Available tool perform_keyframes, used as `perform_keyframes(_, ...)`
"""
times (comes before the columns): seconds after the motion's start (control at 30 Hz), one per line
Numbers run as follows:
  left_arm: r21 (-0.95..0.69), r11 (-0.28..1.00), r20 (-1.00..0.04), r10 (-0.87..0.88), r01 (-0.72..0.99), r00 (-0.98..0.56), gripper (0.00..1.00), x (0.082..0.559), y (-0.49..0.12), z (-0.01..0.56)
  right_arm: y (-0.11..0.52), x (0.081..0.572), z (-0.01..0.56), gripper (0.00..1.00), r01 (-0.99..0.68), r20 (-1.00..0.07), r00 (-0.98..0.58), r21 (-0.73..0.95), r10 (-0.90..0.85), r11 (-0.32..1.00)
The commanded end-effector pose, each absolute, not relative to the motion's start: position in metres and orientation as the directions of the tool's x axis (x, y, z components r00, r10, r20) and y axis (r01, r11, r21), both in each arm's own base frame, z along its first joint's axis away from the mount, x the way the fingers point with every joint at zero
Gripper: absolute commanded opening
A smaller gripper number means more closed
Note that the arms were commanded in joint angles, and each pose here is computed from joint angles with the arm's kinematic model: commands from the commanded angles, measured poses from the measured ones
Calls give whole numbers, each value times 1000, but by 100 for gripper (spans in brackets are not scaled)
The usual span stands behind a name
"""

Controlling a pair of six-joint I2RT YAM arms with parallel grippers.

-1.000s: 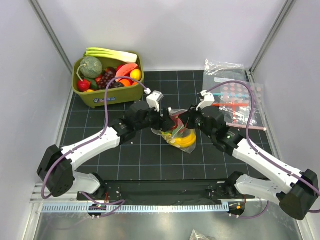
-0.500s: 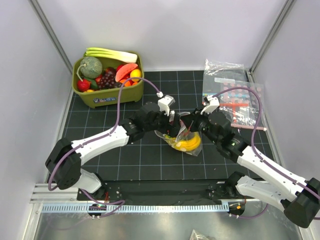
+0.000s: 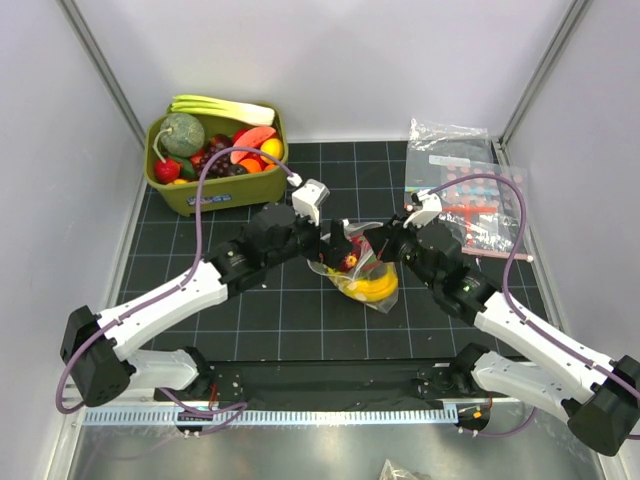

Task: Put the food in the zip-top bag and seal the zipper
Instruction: Place the fake fruit in the zipper food storage bag, then adjust the zipper food storage bag at the center of the board.

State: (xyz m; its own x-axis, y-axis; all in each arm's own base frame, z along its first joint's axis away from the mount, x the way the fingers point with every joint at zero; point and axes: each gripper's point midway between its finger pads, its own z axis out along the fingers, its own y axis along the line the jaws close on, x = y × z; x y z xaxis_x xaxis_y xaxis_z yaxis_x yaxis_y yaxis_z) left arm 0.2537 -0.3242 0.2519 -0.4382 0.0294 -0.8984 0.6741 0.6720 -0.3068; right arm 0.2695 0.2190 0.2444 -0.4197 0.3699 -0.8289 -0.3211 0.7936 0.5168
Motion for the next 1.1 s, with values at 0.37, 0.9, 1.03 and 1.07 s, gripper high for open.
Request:
perform_keyframes(0.37,-114,871,-807,200,478,-556,80,282,-289,205,205,280,289,1,-304,-826,-280,559,488,771)
perform_keyframes(0.9,-221,796,-952,-51,564,-301,0,257,-265,293,237,291,261,1,-315,-831,-424,508,360,802)
perform_keyframes(1.03,-243,748,-965,-123,617,-231,1,245,-264,311,231,301,248,1,-231,-825,-457,472,333,851)
perform_keyframes(1.07,-246,747,-965,-126,618,-231,0,245,-263,311,233,301,246,1,-237,-823,-463,472,328,849)
